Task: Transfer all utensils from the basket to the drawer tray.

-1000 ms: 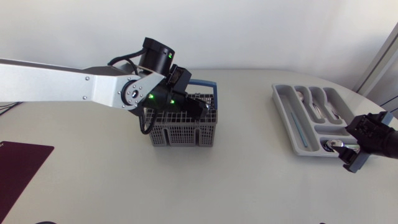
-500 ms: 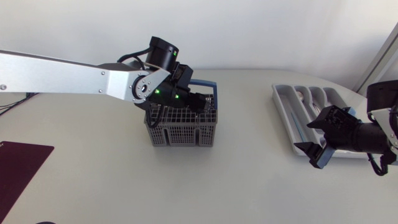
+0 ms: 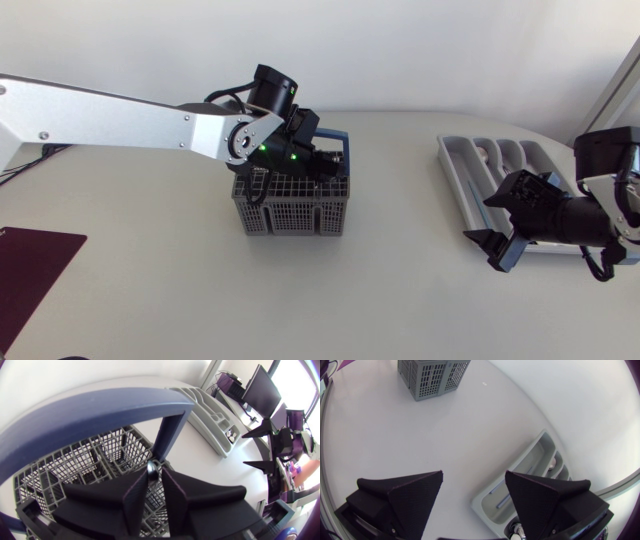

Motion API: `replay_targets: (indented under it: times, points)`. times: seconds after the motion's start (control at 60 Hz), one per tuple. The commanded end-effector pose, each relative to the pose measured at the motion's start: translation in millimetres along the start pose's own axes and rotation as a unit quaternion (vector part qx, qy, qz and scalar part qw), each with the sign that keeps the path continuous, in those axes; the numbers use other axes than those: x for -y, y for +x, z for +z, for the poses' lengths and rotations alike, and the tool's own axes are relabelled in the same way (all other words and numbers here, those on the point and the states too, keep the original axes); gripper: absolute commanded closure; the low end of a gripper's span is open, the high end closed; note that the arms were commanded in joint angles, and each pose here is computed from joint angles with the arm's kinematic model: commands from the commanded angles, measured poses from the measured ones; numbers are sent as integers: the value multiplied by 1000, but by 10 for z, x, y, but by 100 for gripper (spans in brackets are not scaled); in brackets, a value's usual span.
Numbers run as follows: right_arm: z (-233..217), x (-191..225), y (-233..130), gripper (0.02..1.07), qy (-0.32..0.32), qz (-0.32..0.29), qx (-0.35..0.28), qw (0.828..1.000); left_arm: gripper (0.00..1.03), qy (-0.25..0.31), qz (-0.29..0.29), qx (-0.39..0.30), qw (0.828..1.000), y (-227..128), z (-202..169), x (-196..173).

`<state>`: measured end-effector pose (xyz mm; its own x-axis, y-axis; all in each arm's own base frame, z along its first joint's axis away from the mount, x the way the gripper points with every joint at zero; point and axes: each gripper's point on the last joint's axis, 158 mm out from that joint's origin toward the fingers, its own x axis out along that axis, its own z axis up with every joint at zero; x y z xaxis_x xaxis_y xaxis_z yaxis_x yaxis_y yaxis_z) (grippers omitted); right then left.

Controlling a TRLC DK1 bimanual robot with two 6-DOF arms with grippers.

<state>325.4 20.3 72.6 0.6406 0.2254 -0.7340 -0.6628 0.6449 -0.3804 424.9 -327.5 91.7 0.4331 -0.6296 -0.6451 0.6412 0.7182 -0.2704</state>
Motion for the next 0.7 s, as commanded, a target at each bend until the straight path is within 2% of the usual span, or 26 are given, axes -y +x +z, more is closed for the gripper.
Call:
replay_targets:
  times: [0.0,0.05,0.517,0.683]
  points:
    - [-74,-130,45,17,13,14,-10,1000,97,-11,-4,-1,1000,37,29,1]
    - [-55,-146,48,17,12,15,-9,1000,100,-12,-5,-2,1000,30,12,2]
    - [28,-234,58,17,-2,16,-12,1000,100,-14,-47,30,998,-221,101,129]
    - [92,-266,47,17,-8,15,-7,1000,100,-32,-93,56,994,-411,223,217]
